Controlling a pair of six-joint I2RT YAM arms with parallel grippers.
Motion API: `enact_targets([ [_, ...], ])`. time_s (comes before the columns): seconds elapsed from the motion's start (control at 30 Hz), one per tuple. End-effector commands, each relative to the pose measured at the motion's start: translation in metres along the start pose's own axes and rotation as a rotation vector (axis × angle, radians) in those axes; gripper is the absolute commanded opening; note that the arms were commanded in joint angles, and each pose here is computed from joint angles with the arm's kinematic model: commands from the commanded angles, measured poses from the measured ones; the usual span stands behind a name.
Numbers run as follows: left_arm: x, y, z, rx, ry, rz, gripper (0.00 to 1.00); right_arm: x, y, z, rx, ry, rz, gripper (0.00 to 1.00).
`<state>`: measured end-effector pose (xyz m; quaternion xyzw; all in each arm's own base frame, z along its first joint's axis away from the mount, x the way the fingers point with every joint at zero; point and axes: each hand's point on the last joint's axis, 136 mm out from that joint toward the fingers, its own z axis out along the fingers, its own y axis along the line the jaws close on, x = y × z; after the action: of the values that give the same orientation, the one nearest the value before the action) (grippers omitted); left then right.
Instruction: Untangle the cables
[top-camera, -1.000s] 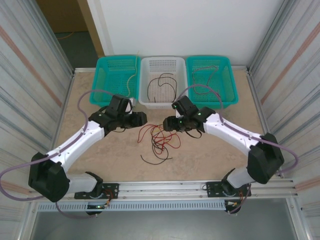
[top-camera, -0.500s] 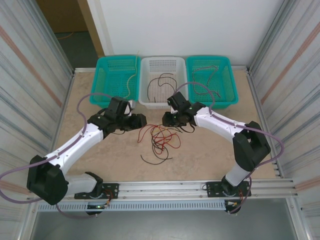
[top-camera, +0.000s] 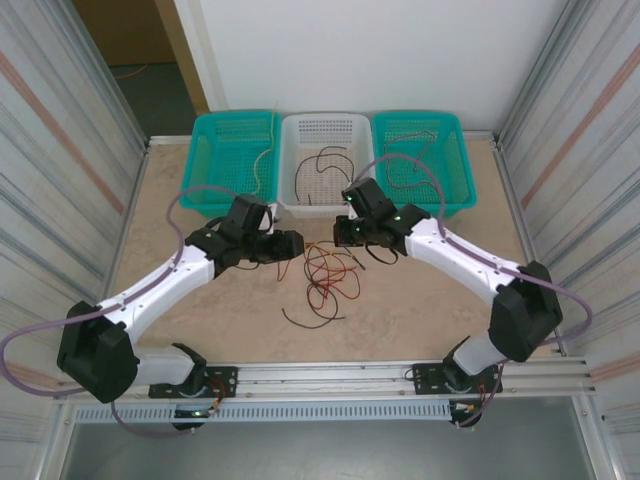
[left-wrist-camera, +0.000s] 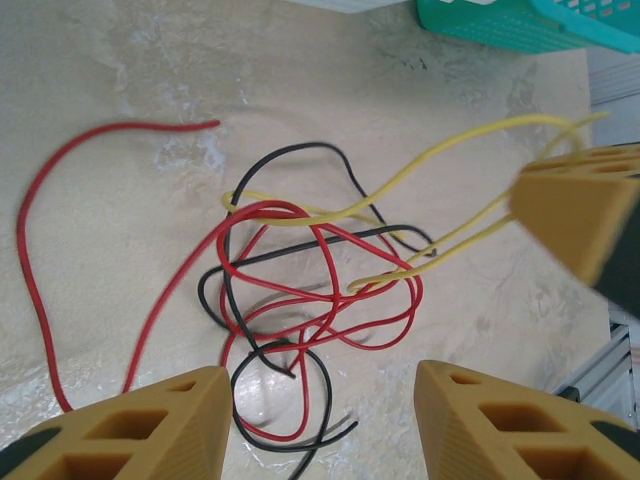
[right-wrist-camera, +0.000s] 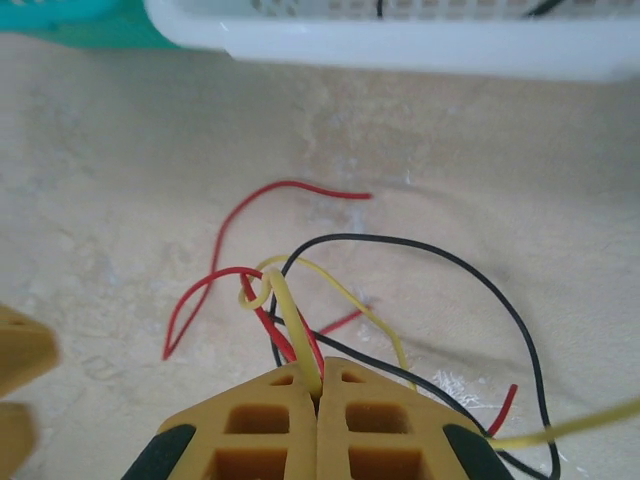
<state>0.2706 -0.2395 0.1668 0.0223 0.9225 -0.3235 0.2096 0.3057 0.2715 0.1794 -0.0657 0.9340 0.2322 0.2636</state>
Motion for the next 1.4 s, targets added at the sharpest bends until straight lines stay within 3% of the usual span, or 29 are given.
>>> enact_targets([
  [0.0,-0.011,-0.014,-0.002,0.037,-0.026,0.024,0.51,-0.007,-0.001,-0.027,0.02,-0.064,-0.042,0.02],
  [0.33,-0.007,-0.006,0.005,0.008,-0.01,0.001,0.48,-0.018,0.006,-0.059,-0.032,-0.137,-0.044,0.02],
  [0.63,-0.003,0.003,0.008,-0.02,-0.008,-0.025,0.49,0.0,-0.007,-0.042,0.004,-0.075,-0.018,0.03],
  [0.77,0.0,0.008,0.012,-0.037,0.005,-0.038,0.5,0.013,-0.028,-0.03,0.069,-0.031,0.034,0.21],
  [0.87,0.002,0.01,0.015,-0.04,0.016,-0.045,0.52,0.018,-0.037,-0.027,0.1,-0.012,0.046,0.4],
  [1.0,0.006,0.022,0.022,-0.087,0.032,-0.076,0.53,0.018,-0.041,-0.031,0.117,-0.019,0.043,0.5],
  [1.23,0.003,0.051,0.036,-0.165,0.053,-0.069,0.52,0.011,-0.036,-0.039,0.101,-0.038,0.042,0.53],
  [1.37,0.004,0.06,0.054,-0.176,0.11,-0.146,0.61,0.009,-0.03,-0.041,0.093,-0.042,0.034,0.53],
])
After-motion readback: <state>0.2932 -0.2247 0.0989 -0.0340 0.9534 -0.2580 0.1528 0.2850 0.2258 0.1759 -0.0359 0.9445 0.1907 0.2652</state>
